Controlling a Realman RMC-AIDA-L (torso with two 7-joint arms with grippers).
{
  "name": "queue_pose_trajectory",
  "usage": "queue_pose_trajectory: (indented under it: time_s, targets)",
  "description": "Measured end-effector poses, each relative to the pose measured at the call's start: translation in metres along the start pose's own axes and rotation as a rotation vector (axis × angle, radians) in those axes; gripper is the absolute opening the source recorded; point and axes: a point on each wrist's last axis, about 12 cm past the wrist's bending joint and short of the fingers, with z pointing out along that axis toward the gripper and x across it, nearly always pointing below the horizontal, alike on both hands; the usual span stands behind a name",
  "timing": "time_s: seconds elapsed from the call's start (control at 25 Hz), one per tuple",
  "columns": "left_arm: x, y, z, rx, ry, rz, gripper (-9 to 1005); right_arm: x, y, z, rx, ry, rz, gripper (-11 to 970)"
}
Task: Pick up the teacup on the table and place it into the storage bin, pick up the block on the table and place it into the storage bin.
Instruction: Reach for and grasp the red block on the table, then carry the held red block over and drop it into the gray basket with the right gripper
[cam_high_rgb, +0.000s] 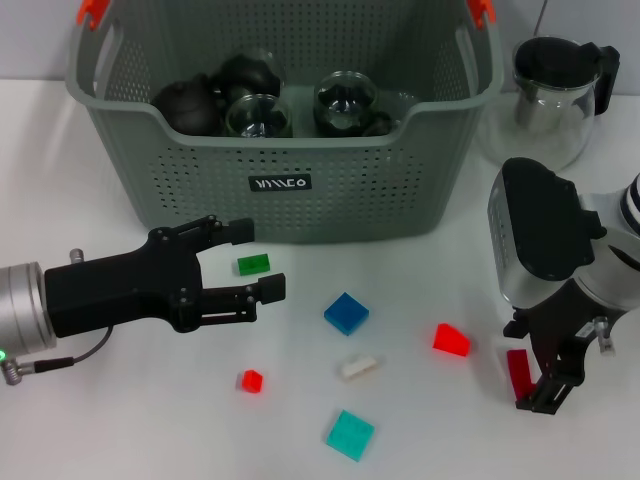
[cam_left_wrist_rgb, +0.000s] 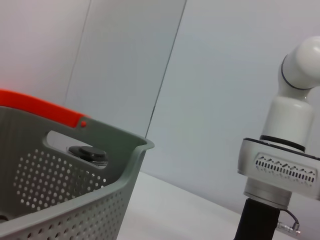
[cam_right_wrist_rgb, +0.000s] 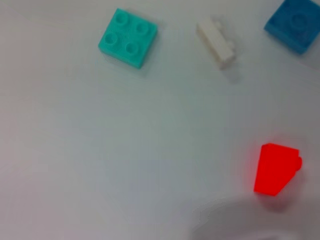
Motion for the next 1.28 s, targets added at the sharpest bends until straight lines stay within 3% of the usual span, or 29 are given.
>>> queue_pose_trajectory:
  time_s: [0.44, 0.96, 1.12, 1.28]
  targets:
    - [0.0, 0.0, 0.0, -0.002, -0.003, -0.009, 917, 0.001, 0.003, 0.007, 0.009, 0.02, -0.015, 940]
    - [-0.001, 0.0, 0.0, -0.001, -0.005, -0.009, 917, 0.0, 0.002, 0.004, 0.025, 0.013, -0.022, 821]
    - [-0.002, 0.001, 0.0, 0.0, -0.005, -0.007, 919, 0.001, 0.001, -0.019, 0.07, -0.035, -0.013, 744]
    - [-0.002, 0.002, -0.001, -0.003, -0.004, -0.005, 919, -0.005, 0.001, -0.074, 0.139, -0.2, -0.014, 699]
